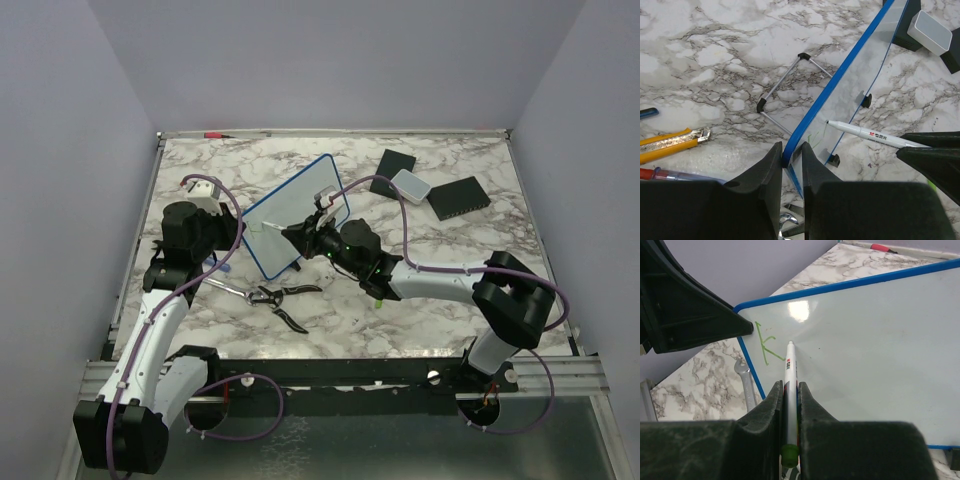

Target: Write a sentence on the whiteboard

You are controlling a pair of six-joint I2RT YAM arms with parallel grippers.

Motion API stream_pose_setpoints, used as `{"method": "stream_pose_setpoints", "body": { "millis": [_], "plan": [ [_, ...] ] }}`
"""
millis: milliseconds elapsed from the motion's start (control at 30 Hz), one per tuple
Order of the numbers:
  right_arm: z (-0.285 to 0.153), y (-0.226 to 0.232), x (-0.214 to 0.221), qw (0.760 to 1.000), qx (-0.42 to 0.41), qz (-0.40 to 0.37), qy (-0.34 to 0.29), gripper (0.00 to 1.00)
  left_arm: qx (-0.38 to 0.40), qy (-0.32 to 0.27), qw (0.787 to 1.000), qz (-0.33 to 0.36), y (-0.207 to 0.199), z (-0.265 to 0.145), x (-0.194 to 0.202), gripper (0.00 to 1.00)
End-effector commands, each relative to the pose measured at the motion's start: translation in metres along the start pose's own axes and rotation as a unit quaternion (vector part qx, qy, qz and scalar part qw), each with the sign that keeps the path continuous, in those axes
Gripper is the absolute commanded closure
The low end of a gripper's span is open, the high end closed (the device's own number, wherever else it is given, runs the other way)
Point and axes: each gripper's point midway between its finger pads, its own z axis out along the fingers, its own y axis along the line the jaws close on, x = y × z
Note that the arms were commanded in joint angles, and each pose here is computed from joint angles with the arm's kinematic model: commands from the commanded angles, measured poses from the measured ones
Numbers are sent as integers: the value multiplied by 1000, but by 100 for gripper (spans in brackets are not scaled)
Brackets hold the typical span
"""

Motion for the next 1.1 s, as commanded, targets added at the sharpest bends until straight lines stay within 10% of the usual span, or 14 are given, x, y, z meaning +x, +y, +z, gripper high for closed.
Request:
{"method": "stream_pose_setpoints", "body": {
  "millis": [0, 1067],
  "plan": [
    [8, 3, -15, 1000, 5, -4, -29, 99, -15, 0, 1000, 8, 5, -3, 0, 86],
    [-10, -3, -10, 1000, 15, -6, -24, 99, -18, 0, 1000, 8, 6, -3, 1, 86]
  ]
}}
